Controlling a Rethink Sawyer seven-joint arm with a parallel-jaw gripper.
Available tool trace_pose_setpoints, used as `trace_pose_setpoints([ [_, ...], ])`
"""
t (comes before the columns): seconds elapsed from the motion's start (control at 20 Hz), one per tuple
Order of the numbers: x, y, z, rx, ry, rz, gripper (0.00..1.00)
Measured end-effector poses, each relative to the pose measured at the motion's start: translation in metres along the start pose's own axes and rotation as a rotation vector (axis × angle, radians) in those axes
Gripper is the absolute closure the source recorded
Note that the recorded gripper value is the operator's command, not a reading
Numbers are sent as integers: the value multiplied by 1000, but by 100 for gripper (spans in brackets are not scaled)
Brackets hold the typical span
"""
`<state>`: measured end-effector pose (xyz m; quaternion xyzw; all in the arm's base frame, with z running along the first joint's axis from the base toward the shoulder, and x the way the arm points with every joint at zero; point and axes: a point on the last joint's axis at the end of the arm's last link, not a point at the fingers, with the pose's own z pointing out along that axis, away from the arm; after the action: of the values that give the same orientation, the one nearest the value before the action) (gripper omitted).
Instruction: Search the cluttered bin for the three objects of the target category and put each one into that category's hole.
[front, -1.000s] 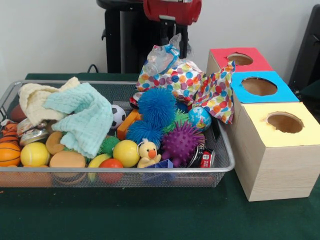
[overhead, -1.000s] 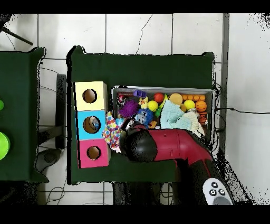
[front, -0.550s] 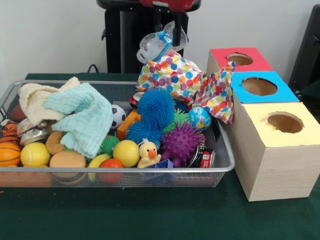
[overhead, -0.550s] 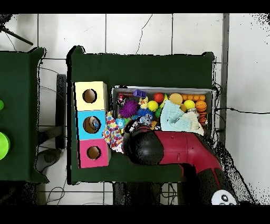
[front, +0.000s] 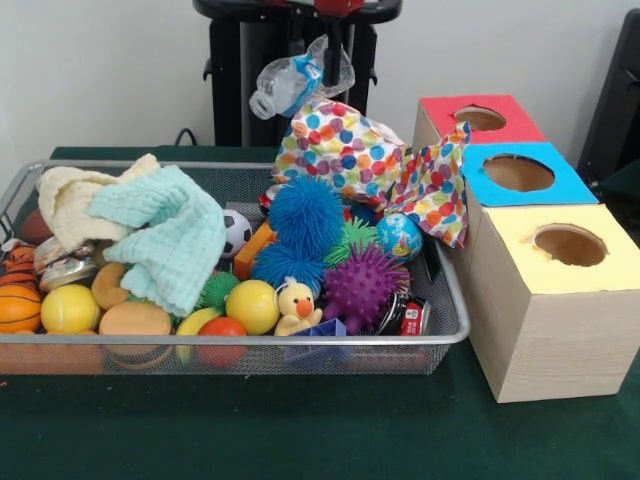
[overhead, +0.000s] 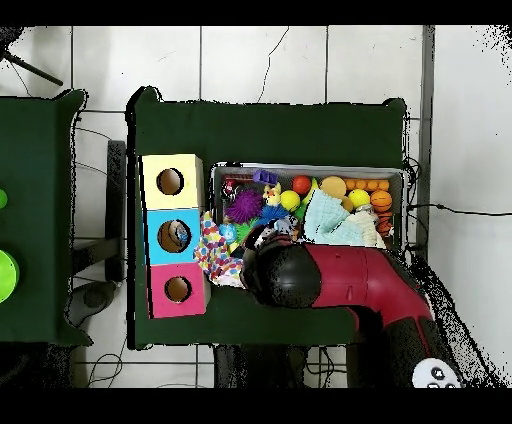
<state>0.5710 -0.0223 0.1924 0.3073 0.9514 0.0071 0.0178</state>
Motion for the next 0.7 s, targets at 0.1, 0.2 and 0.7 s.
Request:
trace_pose_setpoints([
  [0.1,2,-1,9,8,11,-7,100],
  [0.2,7,0,20,15,18,-20,100],
  [0.7,35,13,85,2,-12,-93,100],
])
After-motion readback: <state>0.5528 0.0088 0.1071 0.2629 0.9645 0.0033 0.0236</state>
